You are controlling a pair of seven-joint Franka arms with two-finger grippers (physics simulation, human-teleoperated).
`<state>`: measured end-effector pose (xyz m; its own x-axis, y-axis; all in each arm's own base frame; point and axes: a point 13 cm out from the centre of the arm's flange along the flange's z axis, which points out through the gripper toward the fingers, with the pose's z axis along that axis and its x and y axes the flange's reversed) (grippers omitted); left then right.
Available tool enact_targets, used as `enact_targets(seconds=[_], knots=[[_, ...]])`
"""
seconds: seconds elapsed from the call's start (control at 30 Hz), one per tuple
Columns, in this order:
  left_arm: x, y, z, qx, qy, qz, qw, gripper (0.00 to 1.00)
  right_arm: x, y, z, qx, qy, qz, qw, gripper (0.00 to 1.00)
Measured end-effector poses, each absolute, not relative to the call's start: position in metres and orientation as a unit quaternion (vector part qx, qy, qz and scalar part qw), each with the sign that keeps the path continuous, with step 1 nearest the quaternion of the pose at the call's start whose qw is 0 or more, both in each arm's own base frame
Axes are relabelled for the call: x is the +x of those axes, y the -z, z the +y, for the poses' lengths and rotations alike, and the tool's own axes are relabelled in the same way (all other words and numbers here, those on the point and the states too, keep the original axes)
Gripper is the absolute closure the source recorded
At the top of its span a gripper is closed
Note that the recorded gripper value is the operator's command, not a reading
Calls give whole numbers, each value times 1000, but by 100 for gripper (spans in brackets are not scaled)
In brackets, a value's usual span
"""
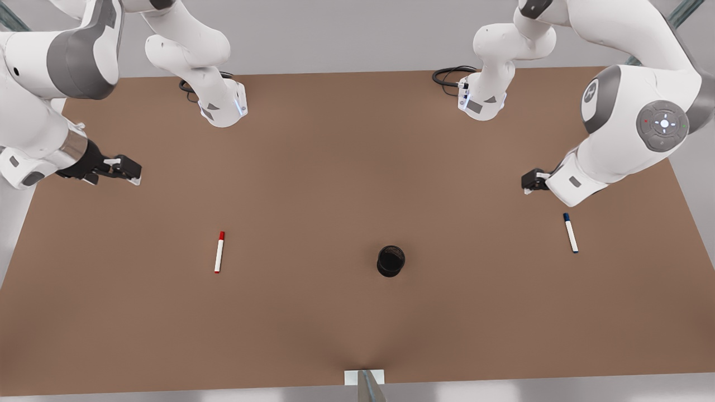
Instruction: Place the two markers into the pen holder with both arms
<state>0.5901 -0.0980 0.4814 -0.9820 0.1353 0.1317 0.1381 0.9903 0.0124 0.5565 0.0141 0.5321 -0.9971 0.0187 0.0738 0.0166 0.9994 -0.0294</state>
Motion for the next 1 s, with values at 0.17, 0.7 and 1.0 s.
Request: enact_targets(seconds=[0.17,0.7,1.0], knots=[[606,-414,-40,-25,9,-995,100,0,565,-517,-15,-37,-15,-998,48,0],[634,-115,197,72,-6,-997,20,0,612,-408,12,-22,-19,-995,94,0],[635,-60,220,23,0,-1000,2,12,623,-260,29,-21,-8,-991,131,0]])
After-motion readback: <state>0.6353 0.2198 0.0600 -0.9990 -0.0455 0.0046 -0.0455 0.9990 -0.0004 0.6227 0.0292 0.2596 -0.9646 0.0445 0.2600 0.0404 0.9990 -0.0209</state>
